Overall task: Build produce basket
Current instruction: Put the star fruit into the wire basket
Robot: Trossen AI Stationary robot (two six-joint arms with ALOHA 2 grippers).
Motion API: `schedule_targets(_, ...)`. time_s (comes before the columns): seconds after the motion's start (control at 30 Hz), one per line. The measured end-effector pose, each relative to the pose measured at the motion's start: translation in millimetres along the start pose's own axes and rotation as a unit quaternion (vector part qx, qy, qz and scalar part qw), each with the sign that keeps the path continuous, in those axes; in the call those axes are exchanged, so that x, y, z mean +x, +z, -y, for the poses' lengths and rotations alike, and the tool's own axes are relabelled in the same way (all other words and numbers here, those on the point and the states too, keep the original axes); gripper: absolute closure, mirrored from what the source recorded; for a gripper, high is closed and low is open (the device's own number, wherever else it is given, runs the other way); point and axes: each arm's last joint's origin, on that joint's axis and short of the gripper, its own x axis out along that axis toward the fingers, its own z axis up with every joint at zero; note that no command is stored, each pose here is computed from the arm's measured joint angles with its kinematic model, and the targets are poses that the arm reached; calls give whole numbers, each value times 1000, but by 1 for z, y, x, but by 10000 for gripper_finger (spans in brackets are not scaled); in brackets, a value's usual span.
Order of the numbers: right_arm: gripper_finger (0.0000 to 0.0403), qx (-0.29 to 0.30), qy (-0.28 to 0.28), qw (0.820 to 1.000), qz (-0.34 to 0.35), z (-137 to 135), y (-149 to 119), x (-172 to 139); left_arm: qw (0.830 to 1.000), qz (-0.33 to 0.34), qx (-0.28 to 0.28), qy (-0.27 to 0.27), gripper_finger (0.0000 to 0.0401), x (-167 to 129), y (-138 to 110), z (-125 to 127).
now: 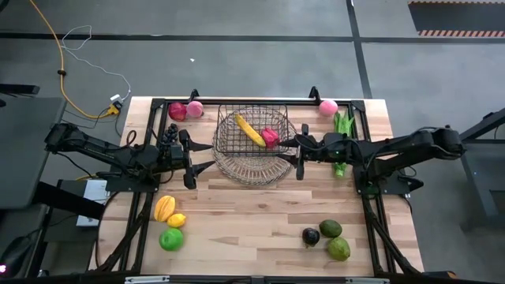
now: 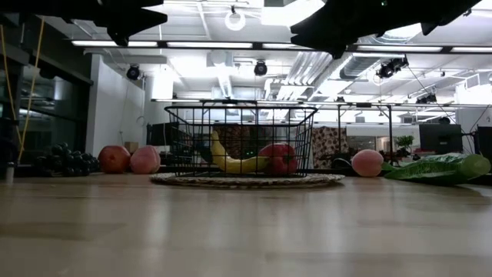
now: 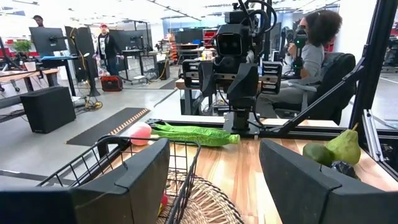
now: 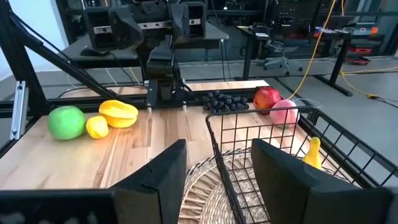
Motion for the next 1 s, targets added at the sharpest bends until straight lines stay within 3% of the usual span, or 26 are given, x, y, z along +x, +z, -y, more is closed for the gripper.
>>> schedule_targets(0.2, 231, 3, 0, 1000, 0, 0, 0, 0, 1000, 0, -5, 0, 164, 0, 0, 0)
schedule_targets(0.43, 231, 4, 0, 1000, 0, 0, 0, 0, 998, -10, -69, -2, 164, 1, 5, 1)
schedule_targets(0.6, 231, 3, 0, 1000, -2, 0, 0, 0, 986, -110, -122, -4, 164, -1, 13, 7)
schedule_targets(0.73, 231, 3, 0, 1000, -2, 0, -1, 0, 950, -243, -195, 21, 164, -10, 10, 15)
schedule_targets(0.87, 231, 3, 0, 1000, -2, 0, -1, 0, 888, -379, -258, 33, 165, -25, 1, 28)
schedule_targets(1.0, 231, 3, 0, 1000, -3, 0, -1, 0, 832, -465, -295, 57, 165, -40, -6, 41)
